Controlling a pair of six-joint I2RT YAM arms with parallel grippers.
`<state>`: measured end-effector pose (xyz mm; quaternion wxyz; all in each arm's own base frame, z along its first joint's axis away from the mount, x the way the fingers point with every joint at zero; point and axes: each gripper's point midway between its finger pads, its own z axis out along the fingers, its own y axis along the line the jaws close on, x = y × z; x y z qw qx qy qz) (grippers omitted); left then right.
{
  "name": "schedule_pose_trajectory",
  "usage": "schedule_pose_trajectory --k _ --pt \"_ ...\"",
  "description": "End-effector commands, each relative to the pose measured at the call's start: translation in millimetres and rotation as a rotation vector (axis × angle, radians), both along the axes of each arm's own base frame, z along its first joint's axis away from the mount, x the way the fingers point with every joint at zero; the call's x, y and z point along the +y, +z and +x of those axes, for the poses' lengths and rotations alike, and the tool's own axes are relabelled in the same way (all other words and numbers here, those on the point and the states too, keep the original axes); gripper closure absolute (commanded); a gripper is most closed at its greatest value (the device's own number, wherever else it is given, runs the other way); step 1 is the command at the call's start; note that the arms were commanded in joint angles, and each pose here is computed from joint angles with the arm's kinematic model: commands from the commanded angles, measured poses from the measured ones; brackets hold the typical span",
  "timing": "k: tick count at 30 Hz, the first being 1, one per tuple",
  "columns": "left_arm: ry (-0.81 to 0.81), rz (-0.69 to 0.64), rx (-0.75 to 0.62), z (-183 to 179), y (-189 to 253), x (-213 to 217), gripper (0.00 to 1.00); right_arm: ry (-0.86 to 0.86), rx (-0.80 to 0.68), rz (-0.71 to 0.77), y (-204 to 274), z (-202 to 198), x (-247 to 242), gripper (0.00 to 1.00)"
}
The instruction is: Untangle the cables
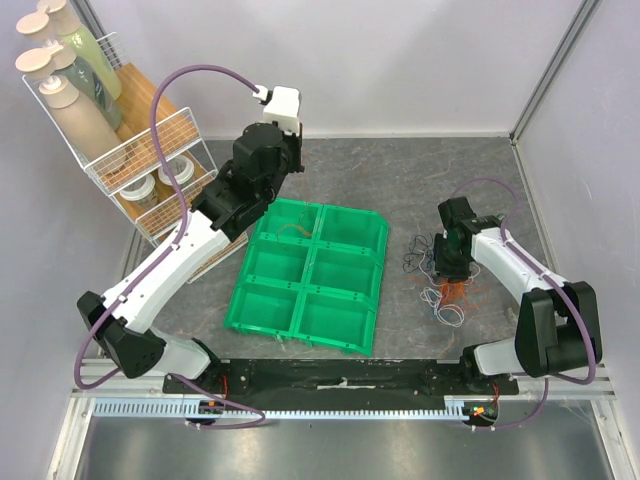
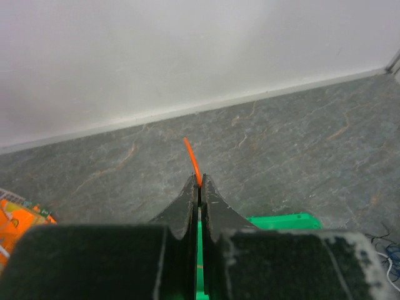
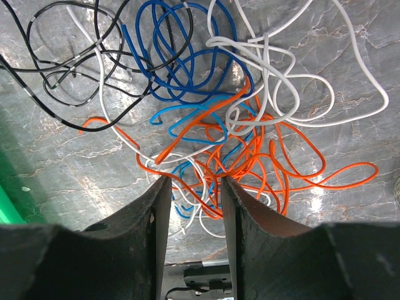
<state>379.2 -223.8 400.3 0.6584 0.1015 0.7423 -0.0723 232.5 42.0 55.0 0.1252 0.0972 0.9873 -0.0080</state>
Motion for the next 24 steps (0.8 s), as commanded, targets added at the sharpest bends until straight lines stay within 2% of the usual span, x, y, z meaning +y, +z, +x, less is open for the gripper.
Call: schedule_pose_trajectory --k 1,10,17,24 --pt "0.121 0.032 0.127 9 -57 13 0.98 0.024 -0.025 0.0 7 12 2 0.55" --pt "0.274 0.12 0.369 1 -178 50 0.98 0.03 -0.009 -0.006 1 6 0 0.55" --pt "0.341 0.113 0.575 -9 -231 58 0.98 0.036 -0.009 0.007 -1 8 3 0.55" --pt "0.339 0.117 0.754 5 -263 59 0.98 0.045 -0.004 0.016 -2 7 5 0.55"
